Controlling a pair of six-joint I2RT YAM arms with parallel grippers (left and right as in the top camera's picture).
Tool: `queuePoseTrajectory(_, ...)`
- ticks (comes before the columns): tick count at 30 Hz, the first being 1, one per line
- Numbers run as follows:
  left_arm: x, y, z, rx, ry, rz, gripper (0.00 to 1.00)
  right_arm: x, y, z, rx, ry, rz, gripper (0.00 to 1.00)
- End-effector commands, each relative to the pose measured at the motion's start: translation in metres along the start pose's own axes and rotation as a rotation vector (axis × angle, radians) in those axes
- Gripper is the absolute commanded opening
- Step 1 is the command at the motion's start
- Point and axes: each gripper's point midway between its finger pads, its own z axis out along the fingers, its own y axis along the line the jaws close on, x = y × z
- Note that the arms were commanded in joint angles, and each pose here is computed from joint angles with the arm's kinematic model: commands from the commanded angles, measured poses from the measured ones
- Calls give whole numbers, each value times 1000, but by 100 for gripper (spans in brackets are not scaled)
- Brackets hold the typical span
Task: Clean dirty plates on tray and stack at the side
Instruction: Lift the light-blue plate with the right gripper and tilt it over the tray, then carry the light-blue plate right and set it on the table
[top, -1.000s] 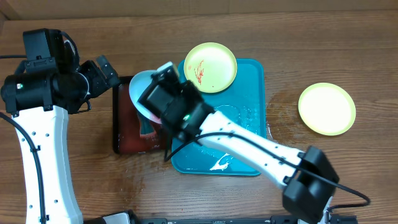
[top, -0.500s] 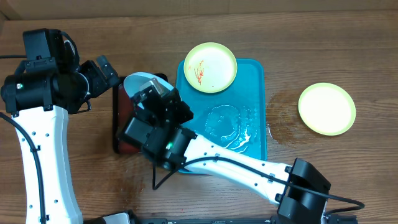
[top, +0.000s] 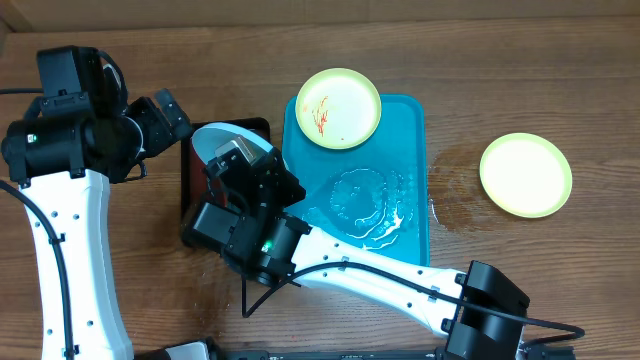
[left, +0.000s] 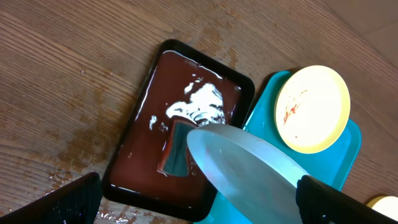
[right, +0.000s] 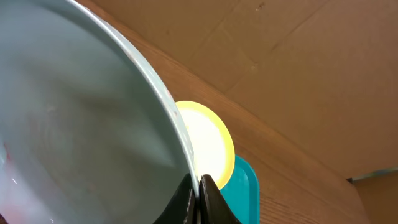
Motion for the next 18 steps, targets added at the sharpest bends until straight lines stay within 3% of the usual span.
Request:
queuePoseTrajectory(1, -3, -3, -11, 18, -27, 10, 99, -11, -14, -4, 32, -24, 39, 4)
queuePoseTrajectory(6, -3, -3, -11, 18, -27, 10, 100, -10, -18, 1, 41, -16, 52, 4)
queuePoseTrajectory(10, -3, -3, -11, 19, -28, 10, 100, 3, -22, 27, -9, 67, 194, 4)
queuePoseTrajectory(15, -3, -3, -11, 18, -27, 10, 100, 47, -3, 78, -378, 402, 432, 4)
queuePoseTrajectory(18, -3, -3, -11, 18, -27, 10, 100, 51, -5, 83, -660, 534, 536, 4)
